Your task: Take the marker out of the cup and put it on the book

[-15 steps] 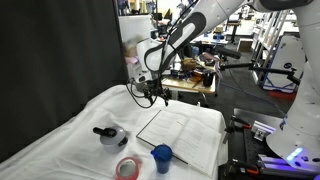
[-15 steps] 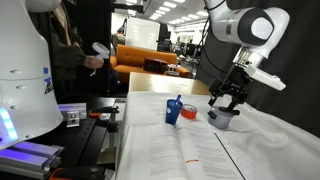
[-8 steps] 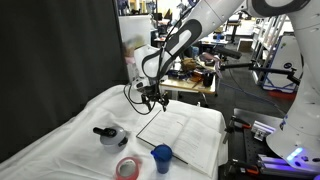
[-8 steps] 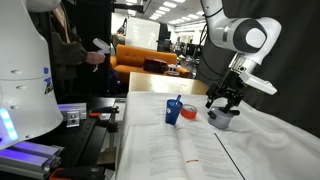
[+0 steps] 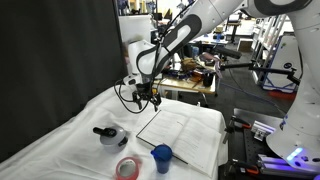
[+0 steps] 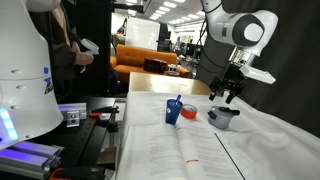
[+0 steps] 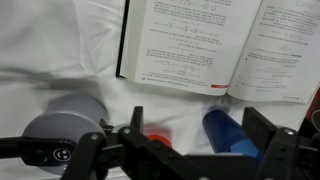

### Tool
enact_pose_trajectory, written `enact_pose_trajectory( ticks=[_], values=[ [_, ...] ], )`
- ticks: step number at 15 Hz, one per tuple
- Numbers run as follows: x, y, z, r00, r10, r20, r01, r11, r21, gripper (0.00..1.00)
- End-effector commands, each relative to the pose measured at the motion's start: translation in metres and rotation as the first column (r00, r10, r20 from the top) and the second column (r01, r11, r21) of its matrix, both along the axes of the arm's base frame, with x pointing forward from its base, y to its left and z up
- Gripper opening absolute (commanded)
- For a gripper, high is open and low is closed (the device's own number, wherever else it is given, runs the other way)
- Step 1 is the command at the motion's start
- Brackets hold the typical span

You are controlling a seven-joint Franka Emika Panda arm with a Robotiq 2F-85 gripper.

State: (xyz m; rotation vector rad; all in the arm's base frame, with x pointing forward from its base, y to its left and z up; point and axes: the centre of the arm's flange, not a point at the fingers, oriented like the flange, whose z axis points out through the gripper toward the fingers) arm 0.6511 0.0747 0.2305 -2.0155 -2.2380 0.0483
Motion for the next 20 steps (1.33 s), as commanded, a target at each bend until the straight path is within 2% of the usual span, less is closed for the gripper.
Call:
enact_pose_trajectory(
  ticks=[1, 5, 12, 17, 20],
  values=[
    [-0.010, 0.004, 0.009, 0.999, 0.031, 0.008, -0.032, 0.999, 0.025, 1.00],
    [-0.016, 0.004, 0.005, 0.999, 0.041, -0.003, -0.041, 0.999, 0.016, 1.00],
    [-0.032, -0.002, -0.031, 0.997, 0.027, -0.073, -0.026, 1.000, 0.014, 1.00],
    [-0.024, 0.021, -0.022, 0.996, 0.086, -0.029, -0.085, 0.996, 0.040, 1.00],
    [-0.029, 0.031, -0.024, 0.995, 0.093, -0.034, -0.091, 0.995, 0.048, 1.00]
  ],
)
